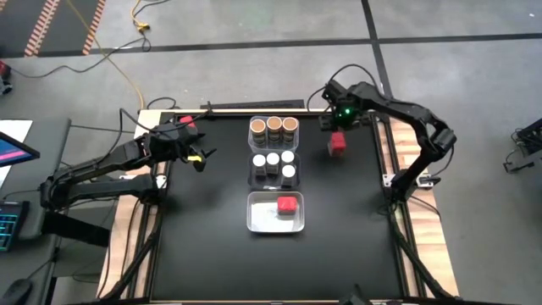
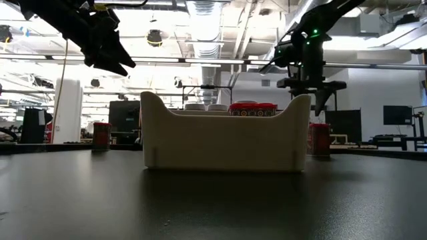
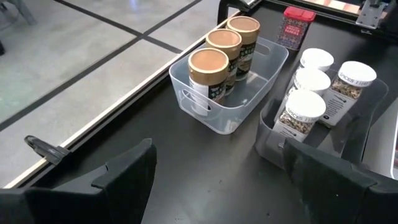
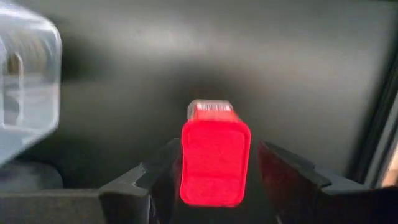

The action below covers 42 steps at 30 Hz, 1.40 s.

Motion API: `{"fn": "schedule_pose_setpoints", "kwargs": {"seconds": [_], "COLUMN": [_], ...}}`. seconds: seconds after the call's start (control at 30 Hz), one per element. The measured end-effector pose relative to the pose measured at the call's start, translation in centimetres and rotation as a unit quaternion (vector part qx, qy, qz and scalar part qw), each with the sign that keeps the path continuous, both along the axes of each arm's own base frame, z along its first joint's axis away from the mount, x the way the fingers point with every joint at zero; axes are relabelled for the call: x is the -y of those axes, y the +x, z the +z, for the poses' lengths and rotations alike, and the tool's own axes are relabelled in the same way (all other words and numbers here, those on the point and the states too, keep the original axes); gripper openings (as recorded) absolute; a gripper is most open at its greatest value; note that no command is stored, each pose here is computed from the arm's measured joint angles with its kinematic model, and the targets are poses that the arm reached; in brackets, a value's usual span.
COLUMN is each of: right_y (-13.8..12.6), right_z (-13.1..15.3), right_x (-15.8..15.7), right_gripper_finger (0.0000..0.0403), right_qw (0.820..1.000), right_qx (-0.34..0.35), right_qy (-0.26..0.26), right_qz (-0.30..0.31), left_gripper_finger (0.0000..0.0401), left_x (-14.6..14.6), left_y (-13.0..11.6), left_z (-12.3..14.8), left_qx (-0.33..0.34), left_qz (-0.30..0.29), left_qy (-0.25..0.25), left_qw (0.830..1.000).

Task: Sort spices by type
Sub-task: Put the right red seasoning can into the white bin

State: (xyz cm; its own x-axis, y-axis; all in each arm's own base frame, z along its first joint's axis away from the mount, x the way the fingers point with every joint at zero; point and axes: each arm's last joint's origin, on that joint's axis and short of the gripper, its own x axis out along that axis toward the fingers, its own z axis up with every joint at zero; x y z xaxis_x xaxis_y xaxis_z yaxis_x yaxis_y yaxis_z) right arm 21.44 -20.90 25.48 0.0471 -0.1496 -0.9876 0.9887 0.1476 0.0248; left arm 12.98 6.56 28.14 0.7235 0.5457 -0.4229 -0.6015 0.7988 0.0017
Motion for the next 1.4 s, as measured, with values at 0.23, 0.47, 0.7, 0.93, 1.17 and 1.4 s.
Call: {"fn": "schedule_pose_setpoints", "kwargs": {"seconds": [0.23, 0.47, 0.7, 0.93, 1.17, 1.4], "right_y": [0.4, 0.3, 0.1, -0.2, -0.4, 0.4], "right_z": [0.1, 0.1, 0.1, -0.1, -2.3, -4.3], "right_x": [0.1, 0.2, 0.2, -0.2, -0.8, -1.7], "right_gripper_finger": [0.0234, 0.0284, 0.0344, 0.0356, 0.0356, 0.0356], "right_qw": [1.000, 1.000, 0.999, 0.999, 0.999, 0.999], "right_qx": [0.011, -0.002, -0.015, -0.026, -0.027, 0.009], "right_qy": [-0.017, -0.024, -0.038, -0.009, 0.012, 0.021], "right_qz": [0.017, 0.012, -0.029, -0.040, -0.043, -0.026], "left_gripper_finger": [0.0332, 0.0332, 0.0332, 0.0332, 0.0332, 0.0332], "left_x": [0.0, 0.0, 0.0, 0.0, 0.0, 0.0], "left_y": [0.0, 0.0, 0.0, 0.0, 0.0, 0.0], "left_z": [-0.1, -0.1, -0.1, -0.1, -0.1, -0.1], "left_qx": [-0.003, -0.007, -0.010, -0.015, -0.018, -0.018], "left_qz": [-0.001, -0.004, -0.007, -0.010, -0.013, -0.013], "left_qy": [-0.002, 0.003, 0.007, 0.013, 0.017, 0.017], "left_qw": [1.000, 1.000, 1.000, 1.000, 1.000, 1.000]}}
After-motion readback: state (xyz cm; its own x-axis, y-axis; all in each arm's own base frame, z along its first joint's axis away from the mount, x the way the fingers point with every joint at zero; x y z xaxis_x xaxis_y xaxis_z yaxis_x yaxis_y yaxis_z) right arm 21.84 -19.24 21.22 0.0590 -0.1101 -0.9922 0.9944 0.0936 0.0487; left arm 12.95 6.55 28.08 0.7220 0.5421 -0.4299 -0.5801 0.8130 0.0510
